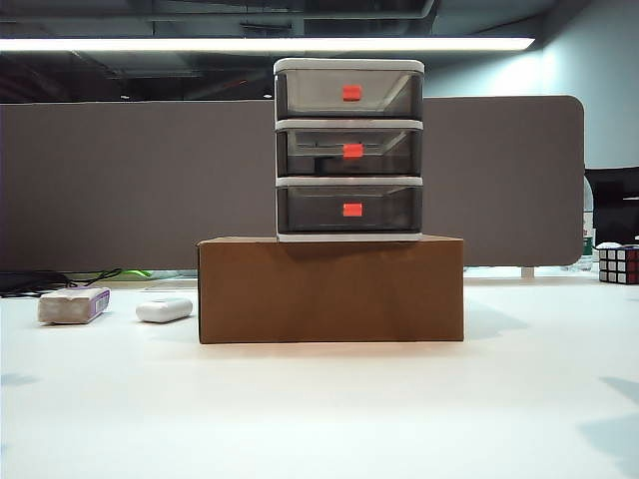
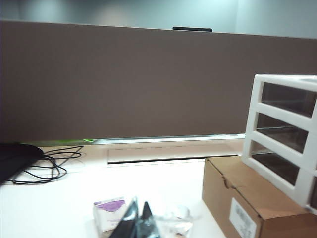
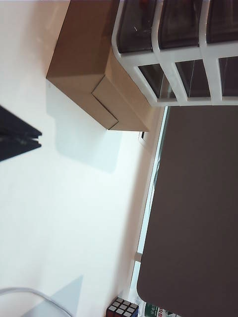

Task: Open the second layer of the drawer on the table, pick up the transparent tape on the table and put it in, and finally close the drawer.

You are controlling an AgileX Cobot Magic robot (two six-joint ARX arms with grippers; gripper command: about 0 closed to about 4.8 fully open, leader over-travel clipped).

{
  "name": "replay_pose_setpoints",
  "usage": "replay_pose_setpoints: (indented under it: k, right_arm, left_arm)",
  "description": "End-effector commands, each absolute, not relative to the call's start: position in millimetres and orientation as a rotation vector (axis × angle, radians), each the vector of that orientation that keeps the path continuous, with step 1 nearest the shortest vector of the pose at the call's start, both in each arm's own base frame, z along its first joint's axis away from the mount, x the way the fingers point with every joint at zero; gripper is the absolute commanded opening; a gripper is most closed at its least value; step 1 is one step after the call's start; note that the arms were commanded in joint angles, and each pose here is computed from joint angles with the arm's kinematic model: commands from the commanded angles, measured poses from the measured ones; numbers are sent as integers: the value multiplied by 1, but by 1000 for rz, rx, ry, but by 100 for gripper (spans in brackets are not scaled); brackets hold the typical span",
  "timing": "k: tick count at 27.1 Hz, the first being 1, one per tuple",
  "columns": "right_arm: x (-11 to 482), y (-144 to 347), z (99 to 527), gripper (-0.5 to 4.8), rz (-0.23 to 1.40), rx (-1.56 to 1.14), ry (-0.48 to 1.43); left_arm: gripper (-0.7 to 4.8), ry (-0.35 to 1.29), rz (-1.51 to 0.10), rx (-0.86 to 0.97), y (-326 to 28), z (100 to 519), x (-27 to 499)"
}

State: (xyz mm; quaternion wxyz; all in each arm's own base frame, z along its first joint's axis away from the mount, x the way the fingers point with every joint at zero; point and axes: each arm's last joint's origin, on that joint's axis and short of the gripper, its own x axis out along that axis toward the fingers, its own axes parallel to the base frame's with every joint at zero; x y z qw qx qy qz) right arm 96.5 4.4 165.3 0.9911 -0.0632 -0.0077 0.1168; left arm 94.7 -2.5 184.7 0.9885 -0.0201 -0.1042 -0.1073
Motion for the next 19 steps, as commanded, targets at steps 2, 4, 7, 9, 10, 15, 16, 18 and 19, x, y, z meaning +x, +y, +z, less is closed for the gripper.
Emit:
replay_pose_setpoints:
  k: [2, 4, 7, 9, 10, 15, 16, 18, 19]
  right_arm:
    - [97, 4, 164, -5, 235, -122, -21]
    - [97, 4, 163, -5, 235, -120, -12]
    - [97, 4, 164, -5, 227, -121, -14]
    - [97, 4, 164, -5, 207, -121, -17]
    - [97, 4, 164, -5, 201, -122, -17]
    - [97, 3, 164, -5, 201, -122, -15]
    - [97, 3, 164, -5, 201, -122, -15]
    - [97, 3, 164, -5, 201, -122, -14]
    - [97, 4, 164, -5, 201, -122, -14]
  left_arm:
    - [-5, -204, -223, -51, -3, 186, 94]
    - [-5, -200, -223, -52, -3, 185, 95]
    - [-5, -194, -223, -53, -3, 185, 95]
    - [-5, -190, -222, -53, -3, 185, 95]
    - [-5, -188, -222, -54, -3, 184, 95]
    - [-5, -189, -222, -54, -3, 184, 95]
    - [-5, -189, -222, -54, -3, 184, 95]
    - [-5, -189, -222, -54, -3, 184, 95]
    - [-5, -189, -222, -54, -3, 184, 95]
